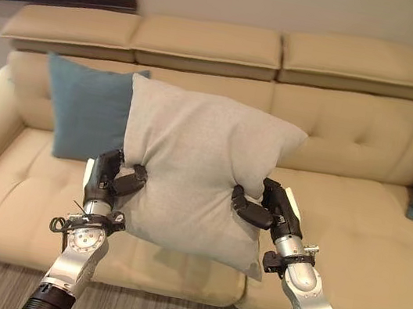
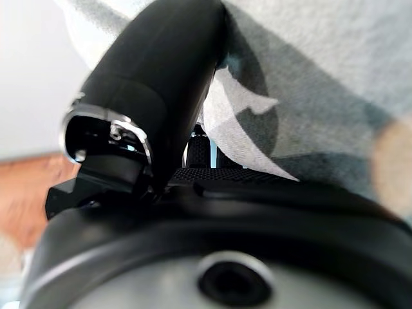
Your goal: Pick up all the scattered cushions and arrange them neatly on the sofa.
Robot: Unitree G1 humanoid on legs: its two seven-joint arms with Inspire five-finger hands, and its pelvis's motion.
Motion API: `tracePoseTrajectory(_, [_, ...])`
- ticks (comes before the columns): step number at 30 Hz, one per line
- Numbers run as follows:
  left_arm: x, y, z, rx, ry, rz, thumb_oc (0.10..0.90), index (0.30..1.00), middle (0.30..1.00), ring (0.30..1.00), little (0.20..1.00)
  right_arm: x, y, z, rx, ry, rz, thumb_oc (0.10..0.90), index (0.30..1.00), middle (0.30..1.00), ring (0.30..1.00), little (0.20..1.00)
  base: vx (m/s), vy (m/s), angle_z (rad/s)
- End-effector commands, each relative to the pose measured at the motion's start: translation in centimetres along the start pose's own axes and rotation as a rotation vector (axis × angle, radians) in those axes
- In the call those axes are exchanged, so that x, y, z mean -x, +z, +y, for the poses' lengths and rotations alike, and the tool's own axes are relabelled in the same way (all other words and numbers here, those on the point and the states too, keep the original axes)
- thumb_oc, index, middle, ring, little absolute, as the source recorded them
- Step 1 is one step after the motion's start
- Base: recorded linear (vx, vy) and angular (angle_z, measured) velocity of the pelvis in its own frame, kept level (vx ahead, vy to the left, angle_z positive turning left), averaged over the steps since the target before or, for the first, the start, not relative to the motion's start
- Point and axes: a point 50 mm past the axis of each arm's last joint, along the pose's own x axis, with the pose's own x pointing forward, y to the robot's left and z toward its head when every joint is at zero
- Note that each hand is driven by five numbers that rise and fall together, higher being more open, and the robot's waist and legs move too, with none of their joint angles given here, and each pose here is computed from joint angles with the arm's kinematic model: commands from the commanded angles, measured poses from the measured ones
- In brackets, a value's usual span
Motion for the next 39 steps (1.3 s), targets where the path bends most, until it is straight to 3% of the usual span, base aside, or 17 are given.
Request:
tracePoseTrajectory(1, [-0.1,8.2,-7.4,0.176,-0.307,-0.427,0.400,0.300,0.300,0.300,0.300,-2.2,7.4,2.2,0.024,0.106,-0.390,0.400,0.300,0.300,0.300,0.300,0.30,-0.420,0.11])
tracePoseTrajectory(8, [-0.6,7.9,-8.4,0.197,-0.336,-0.385,0.400,0.300,0.300,0.300,0.300,-3.0,8.2,1.1,0.031,0.078,-0.416,0.400,0.300,0.300,0.300,0.300,0.21,-0.401,-0.11])
tracePoseTrajectory(14, [-0.8,7.7,-8.8,0.205,-0.331,-0.360,0.400,0.300,0.300,0.300,0.300,-4.9,8.0,0.6,0.037,0.039,-0.374,0.400,0.300,0.300,0.300,0.300,0.32,-0.024,-0.45])
tracePoseTrajectory(21, [-3.3,9.2,-9.6,0.173,-0.313,-0.368,0.400,0.300,0.300,0.300,0.300,-7.9,9.3,-2.1,0.249,-0.083,-0.357,0.400,0.300,0.300,0.300,0.300,0.18,0.088,-0.06])
tracePoseTrajectory(26, [-5.9,16.1,-12.0,0.141,-0.333,-0.554,0.400,0.300,0.300,0.300,0.300,-11.9,19.0,-5.0,0.456,-0.243,-0.560,0.400,0.300,0.300,0.300,0.300,-0.33,0.093,0.00])
tracePoseTrajectory(30, [-7.6,22.9,-12.4,0.137,-0.254,-0.722,0.400,0.300,0.300,0.300,0.300,-13.2,26.8,-5.1,0.494,-0.340,-0.702,0.400,0.300,0.300,0.300,0.300,-0.16,0.084,-0.04])
tracePoseTrajectory(35, [-7.7,32.5,-12.5,0.159,-0.176,-0.916,0.400,0.300,0.300,0.300,0.300,-13.7,33.6,-5.4,0.503,-0.449,-0.771,0.400,0.300,0.300,0.300,0.300,-0.04,0.049,-0.13])
tracePoseTrajectory(39, [-6.8,35.8,-12.8,0.102,-0.161,-1.002,0.400,0.300,0.300,0.300,0.300,-13.3,35.9,-5.9,0.531,-0.491,-0.799,0.400,0.300,0.300,0.300,0.300,0.00,0.073,-0.09])
